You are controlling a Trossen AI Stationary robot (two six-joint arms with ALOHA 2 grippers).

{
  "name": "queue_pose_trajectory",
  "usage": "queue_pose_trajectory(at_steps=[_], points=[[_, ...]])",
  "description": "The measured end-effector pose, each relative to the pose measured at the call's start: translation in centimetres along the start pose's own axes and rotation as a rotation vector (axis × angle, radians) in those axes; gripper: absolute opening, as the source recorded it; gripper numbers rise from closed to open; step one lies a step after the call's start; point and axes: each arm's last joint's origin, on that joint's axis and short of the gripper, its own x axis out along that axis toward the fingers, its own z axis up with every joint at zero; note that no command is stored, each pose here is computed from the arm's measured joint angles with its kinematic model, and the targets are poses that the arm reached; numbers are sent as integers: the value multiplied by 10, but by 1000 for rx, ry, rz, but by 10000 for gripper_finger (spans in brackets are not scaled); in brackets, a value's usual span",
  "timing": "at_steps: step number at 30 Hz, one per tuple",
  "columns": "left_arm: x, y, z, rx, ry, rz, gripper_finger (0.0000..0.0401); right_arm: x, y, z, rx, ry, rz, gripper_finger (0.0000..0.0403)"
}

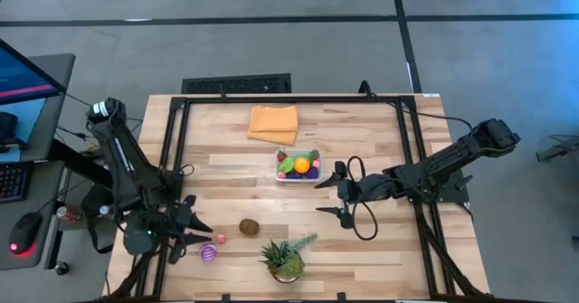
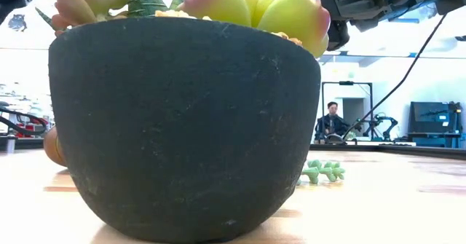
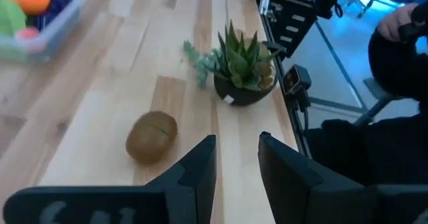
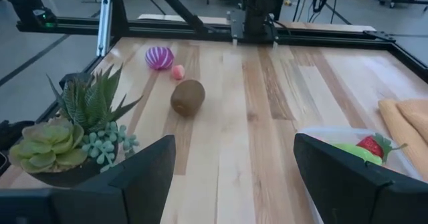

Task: Pick and placing Produce into tupperware
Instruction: Put the purple onion into the transparent container

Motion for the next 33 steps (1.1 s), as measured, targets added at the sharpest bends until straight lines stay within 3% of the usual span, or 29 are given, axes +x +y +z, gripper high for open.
queue_pose_trajectory(at_steps=[11, 21, 28, 33], points=[[19, -40, 3, 144, -179, -162, 100, 0, 0, 0, -2, 0, 0, 296], [59, -101, -8, 239, -136, -126, 100, 0, 0, 0, -4, 5, 0, 296], [94, -135, -26, 357, -134, 53, 100, 0, 0, 0, -11, 2, 0, 296], [113, -128, -41, 458, -156, 277, 100, 0, 0, 0, -11, -1, 0, 296]])
